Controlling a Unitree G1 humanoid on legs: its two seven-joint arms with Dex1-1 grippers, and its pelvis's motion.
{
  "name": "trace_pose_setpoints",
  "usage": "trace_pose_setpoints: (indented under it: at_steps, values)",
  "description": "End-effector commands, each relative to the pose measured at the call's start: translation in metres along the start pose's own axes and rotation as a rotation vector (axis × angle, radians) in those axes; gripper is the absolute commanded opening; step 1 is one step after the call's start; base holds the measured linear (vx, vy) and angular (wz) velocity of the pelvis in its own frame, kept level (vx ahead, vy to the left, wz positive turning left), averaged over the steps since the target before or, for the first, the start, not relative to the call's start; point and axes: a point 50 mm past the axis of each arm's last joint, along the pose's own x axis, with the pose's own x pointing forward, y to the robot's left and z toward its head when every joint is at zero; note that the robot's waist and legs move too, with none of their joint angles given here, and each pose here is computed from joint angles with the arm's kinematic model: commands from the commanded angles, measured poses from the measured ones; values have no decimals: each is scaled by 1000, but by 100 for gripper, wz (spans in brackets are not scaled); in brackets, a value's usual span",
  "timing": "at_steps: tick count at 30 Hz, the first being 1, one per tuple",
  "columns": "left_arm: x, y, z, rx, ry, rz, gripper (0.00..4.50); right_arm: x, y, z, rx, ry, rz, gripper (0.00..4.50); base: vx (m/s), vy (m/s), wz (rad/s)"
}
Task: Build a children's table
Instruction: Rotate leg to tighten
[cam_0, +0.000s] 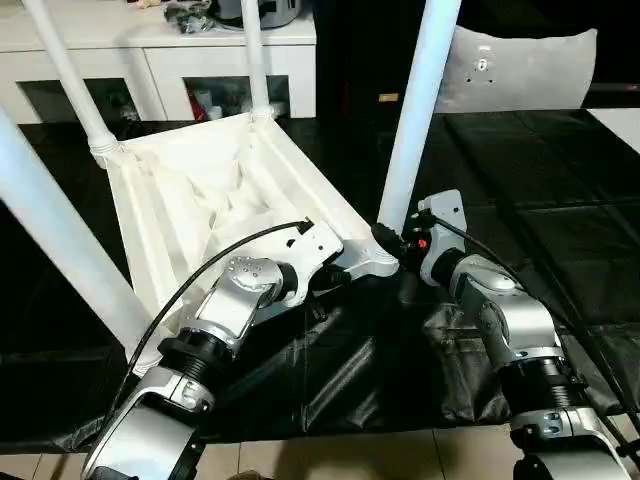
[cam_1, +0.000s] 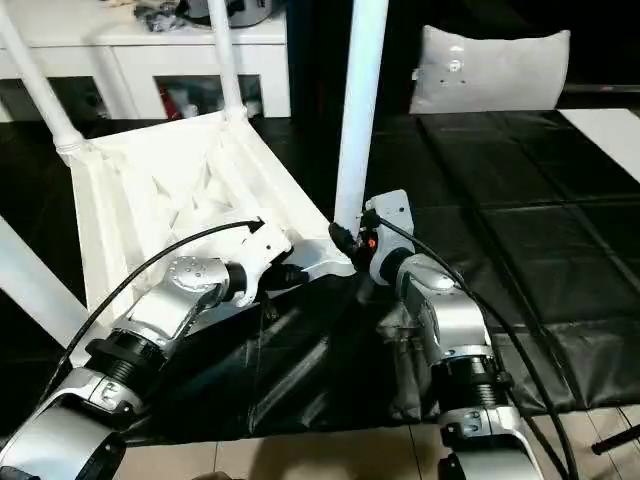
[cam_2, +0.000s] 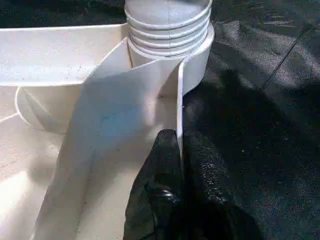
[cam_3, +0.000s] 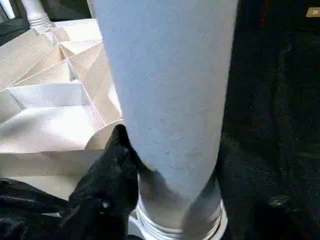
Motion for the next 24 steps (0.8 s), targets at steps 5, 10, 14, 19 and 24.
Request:
trace_pose_setpoints:
  at_steps: [5,10,14,19,24]
  values:
    - [-1,-4,1,124,-20,-71,0,-10,8,-7,7,-29,159,317,0,0,0]
    - [-6,-2,-5,151,-10,-87,0,-19,1,-5,-29,-32,202,362,0,0,0]
    - [-23,-2,-17,247,11,-235,0,-47,-23,2,-197,20,332,390,0,0,0]
    - [-31,-6,-21,289,15,-351,0,-57,-27,5,-274,45,447,390,0,0,0]
    - [-40,-9,-24,335,52,-509,0,-67,-24,4,-312,108,670,376,0,0,0]
